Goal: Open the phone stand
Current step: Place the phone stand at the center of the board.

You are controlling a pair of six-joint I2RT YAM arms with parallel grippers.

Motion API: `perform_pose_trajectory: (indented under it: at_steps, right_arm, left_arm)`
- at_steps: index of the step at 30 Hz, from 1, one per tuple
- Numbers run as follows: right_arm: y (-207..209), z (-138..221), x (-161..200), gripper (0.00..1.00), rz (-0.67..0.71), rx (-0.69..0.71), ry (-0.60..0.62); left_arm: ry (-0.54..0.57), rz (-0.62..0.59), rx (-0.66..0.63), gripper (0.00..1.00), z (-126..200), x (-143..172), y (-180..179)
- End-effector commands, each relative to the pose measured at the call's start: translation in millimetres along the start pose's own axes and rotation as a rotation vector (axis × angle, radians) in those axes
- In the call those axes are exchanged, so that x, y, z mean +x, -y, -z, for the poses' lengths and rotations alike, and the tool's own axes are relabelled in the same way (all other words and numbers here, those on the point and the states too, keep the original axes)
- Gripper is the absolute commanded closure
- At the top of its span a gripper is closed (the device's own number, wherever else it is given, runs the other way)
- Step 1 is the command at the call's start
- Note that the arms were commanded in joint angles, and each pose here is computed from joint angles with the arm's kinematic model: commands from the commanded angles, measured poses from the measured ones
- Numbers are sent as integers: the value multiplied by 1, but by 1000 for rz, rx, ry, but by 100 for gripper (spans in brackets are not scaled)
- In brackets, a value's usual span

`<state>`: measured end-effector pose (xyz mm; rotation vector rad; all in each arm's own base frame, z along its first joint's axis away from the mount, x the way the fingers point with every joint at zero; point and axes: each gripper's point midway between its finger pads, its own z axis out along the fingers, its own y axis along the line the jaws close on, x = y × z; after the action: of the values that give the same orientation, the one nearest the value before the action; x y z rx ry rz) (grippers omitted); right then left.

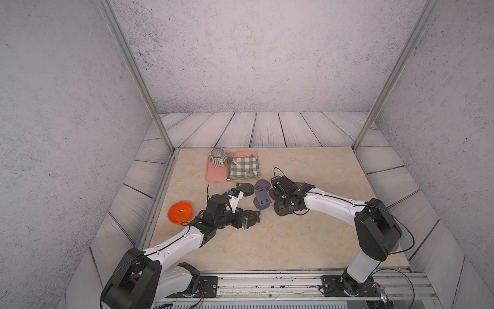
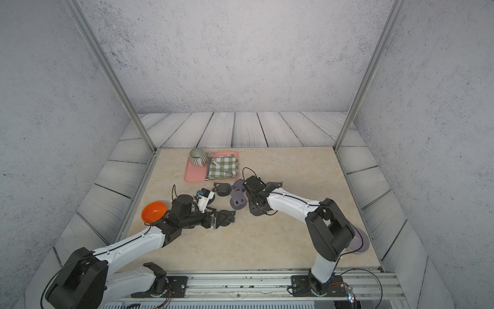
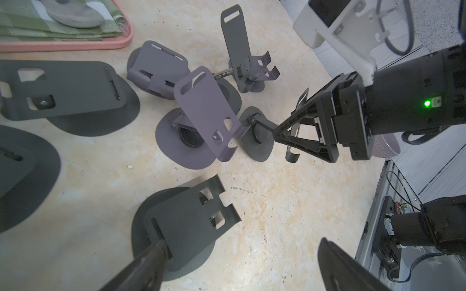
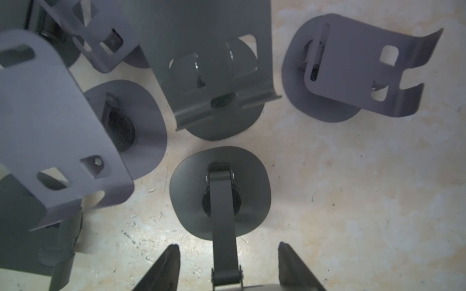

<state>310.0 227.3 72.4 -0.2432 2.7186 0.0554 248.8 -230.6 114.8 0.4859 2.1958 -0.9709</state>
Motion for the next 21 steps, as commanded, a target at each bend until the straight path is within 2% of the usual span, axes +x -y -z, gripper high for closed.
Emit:
perform_pose_trajectory:
  at_steps: [1,13,18,21]
  right_arm:
    - [-1,-7,5,45,-15,-7,-27]
    - [0,-1,3,21,1,3,-32]
    - [3,9,-2,0,5,12,-15]
    - [5,18,-5,1,9,13,2]
  left_arm:
    - [7,-4,26,2,-1,4,4]
    - [1,6,34,2,-7,5,3]
    - [-1,7,35,2,-8,5,2]
    - [-1,9,35,2,-9,5,2]
